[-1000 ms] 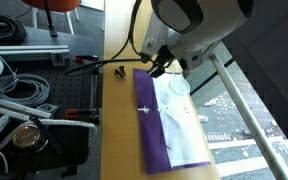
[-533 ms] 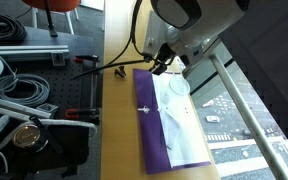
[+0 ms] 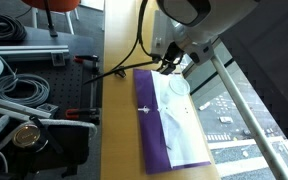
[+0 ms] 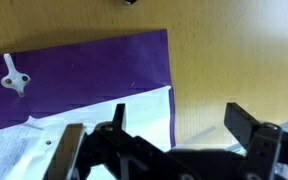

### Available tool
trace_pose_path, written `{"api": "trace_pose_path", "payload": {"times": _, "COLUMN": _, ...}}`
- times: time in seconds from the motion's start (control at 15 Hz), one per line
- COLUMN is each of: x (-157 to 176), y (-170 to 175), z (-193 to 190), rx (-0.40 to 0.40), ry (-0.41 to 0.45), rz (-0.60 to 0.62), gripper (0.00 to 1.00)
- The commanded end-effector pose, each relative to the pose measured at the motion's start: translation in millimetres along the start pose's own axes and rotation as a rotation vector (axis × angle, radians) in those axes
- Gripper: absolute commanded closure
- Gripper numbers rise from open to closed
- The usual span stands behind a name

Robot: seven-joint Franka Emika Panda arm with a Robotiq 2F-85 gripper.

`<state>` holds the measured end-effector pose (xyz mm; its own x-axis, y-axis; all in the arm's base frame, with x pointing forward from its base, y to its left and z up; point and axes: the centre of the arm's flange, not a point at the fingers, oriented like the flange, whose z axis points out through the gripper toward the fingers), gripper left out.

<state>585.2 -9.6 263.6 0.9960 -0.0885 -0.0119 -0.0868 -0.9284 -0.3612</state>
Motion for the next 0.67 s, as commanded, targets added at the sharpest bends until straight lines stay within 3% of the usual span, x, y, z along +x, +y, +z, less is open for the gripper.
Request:
{"api": "trace_pose_path", "payload": {"times": 0.0, "x": 9.0, "y": 3.7, "z": -8.2, "rx": -0.020, "ry": 0.018, "rz": -0.031, "gripper": 0.00}}
{"api": "trace_pose_path", "payload": {"times": 0.6, "x": 10.2, "y": 10.7, "z": -10.9, "rx": -0.013, "ry": 0.019, "rz": -0.043, "gripper": 0.00}}
